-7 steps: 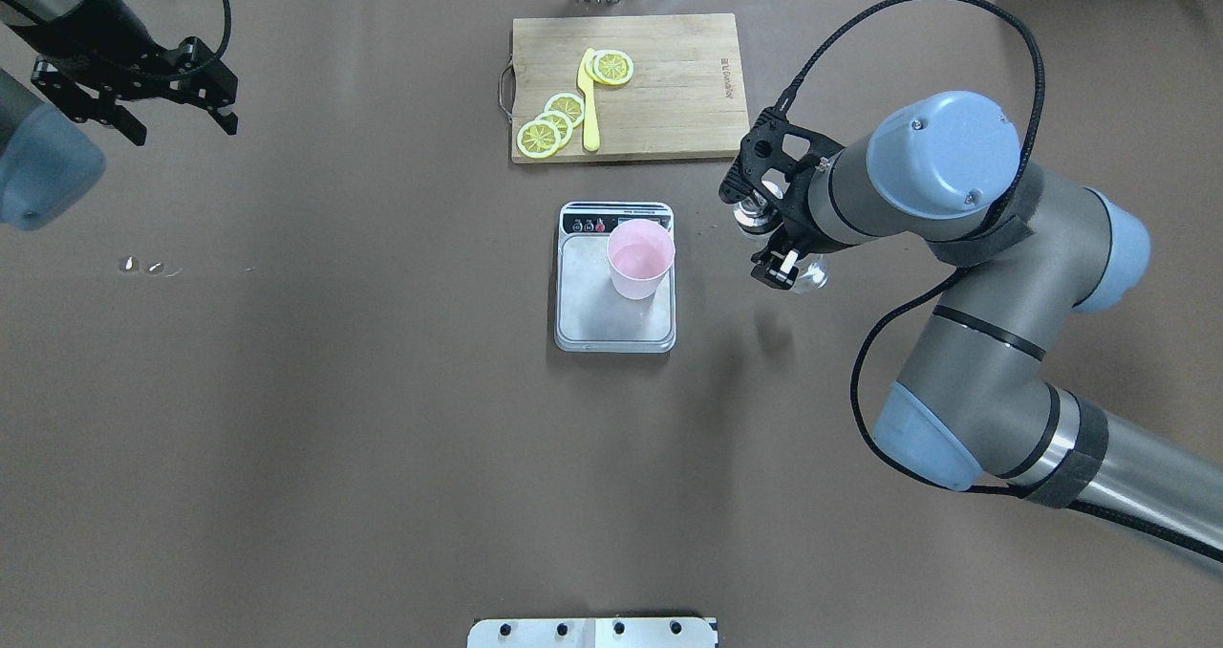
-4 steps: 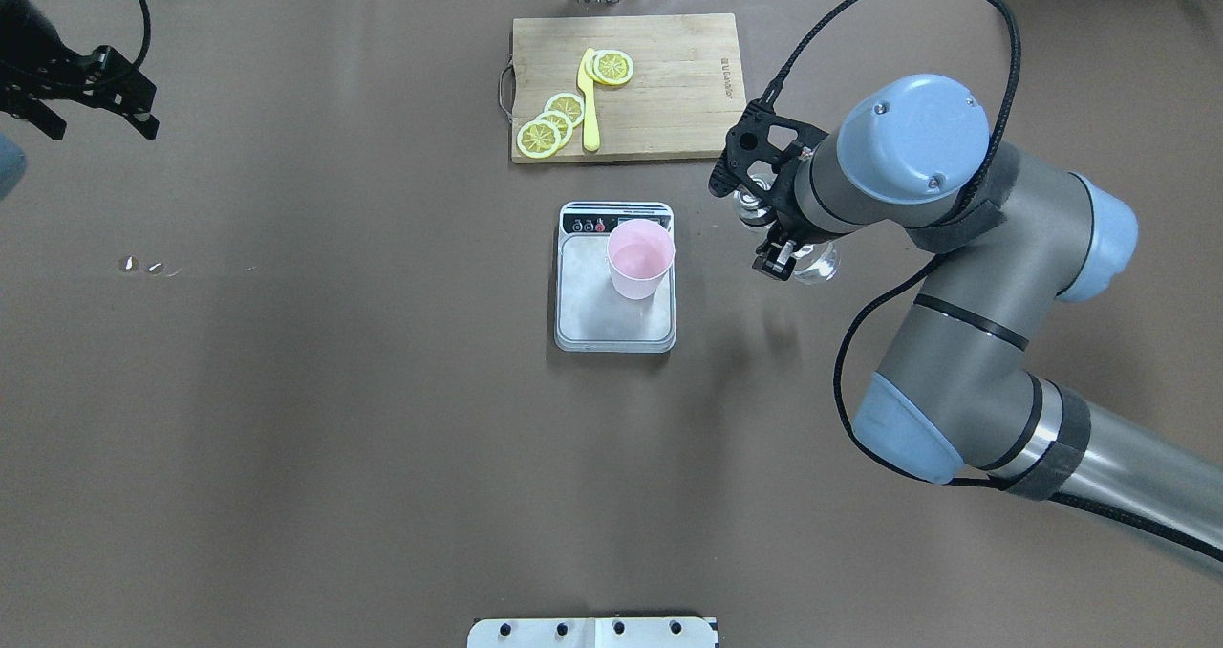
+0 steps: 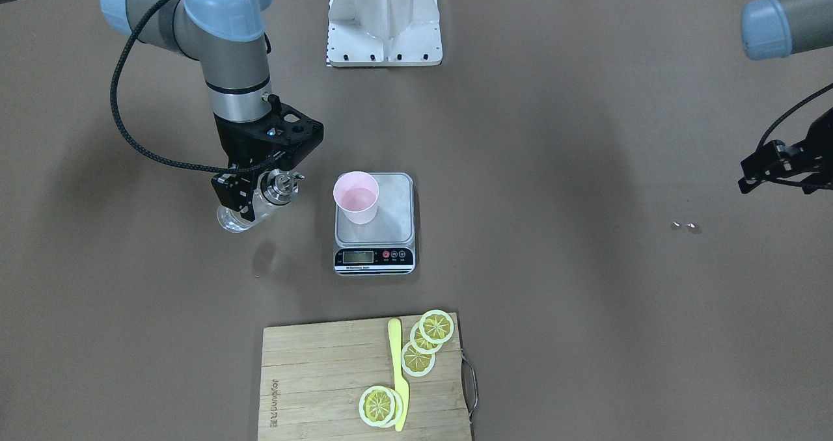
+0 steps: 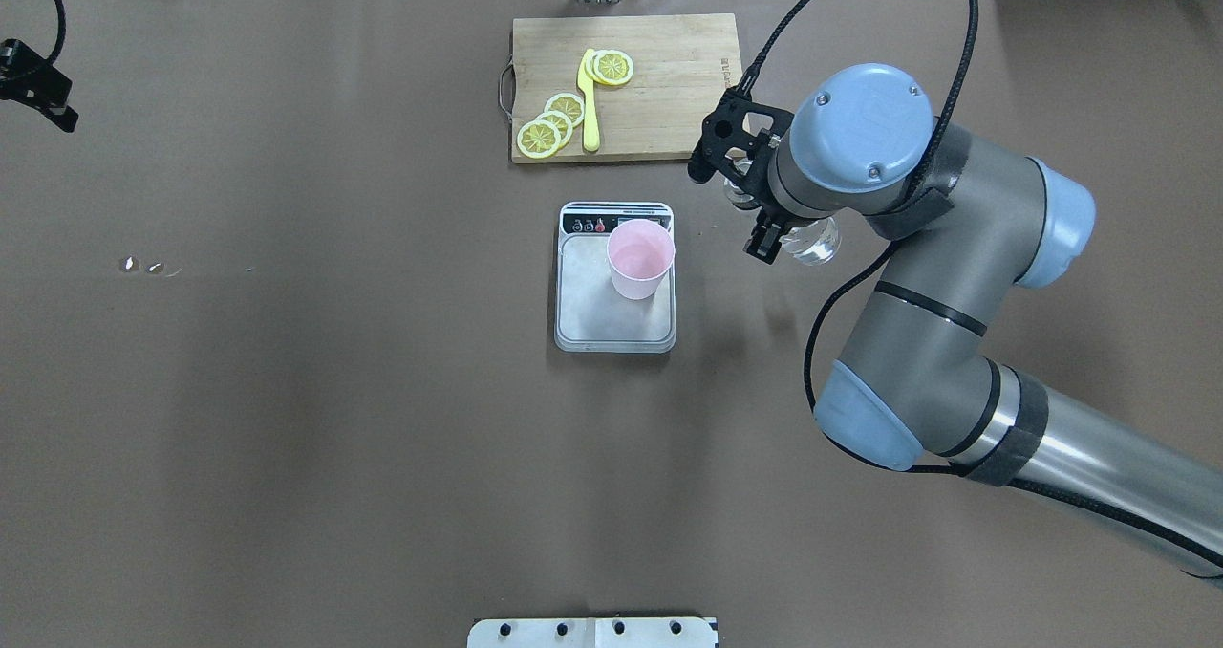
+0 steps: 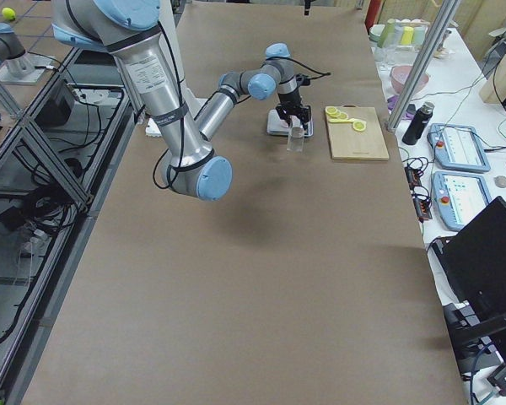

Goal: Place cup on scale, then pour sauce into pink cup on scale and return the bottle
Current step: 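Move the sauce bottle with the right gripper above the pink cup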

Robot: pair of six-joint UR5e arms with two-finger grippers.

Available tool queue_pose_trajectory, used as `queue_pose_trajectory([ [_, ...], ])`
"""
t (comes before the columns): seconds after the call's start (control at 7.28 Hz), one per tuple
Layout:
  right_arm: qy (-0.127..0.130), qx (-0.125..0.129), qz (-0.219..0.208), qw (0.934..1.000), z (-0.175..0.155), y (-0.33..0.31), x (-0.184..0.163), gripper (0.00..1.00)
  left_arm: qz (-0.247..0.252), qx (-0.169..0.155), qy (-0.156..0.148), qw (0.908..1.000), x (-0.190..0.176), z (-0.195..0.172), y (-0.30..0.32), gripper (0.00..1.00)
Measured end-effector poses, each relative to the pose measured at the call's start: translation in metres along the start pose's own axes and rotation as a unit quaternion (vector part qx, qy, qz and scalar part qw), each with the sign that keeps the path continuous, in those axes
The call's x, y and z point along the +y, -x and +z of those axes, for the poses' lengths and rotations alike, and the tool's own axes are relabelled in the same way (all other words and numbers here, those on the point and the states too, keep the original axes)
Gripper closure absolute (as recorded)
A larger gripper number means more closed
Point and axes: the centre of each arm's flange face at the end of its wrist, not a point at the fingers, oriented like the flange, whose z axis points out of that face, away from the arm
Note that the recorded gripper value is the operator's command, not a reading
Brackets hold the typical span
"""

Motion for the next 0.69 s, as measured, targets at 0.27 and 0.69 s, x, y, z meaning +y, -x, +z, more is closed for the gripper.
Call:
queue_pose_trajectory([
  [0.27,0.014,0.013,-0.009,0.9998,0.01,0.02,-0.01,0.36,0.017,-0.007,0.002,0.9998,0.004,0.002,0.04,0.02],
  [0.69,0.029,0.02,-0.019,0.9992,0.012,0.041,-0.016,0.36,0.02,-0.011,0.006,0.9997,-0.002,0.013,0.092,0.02],
])
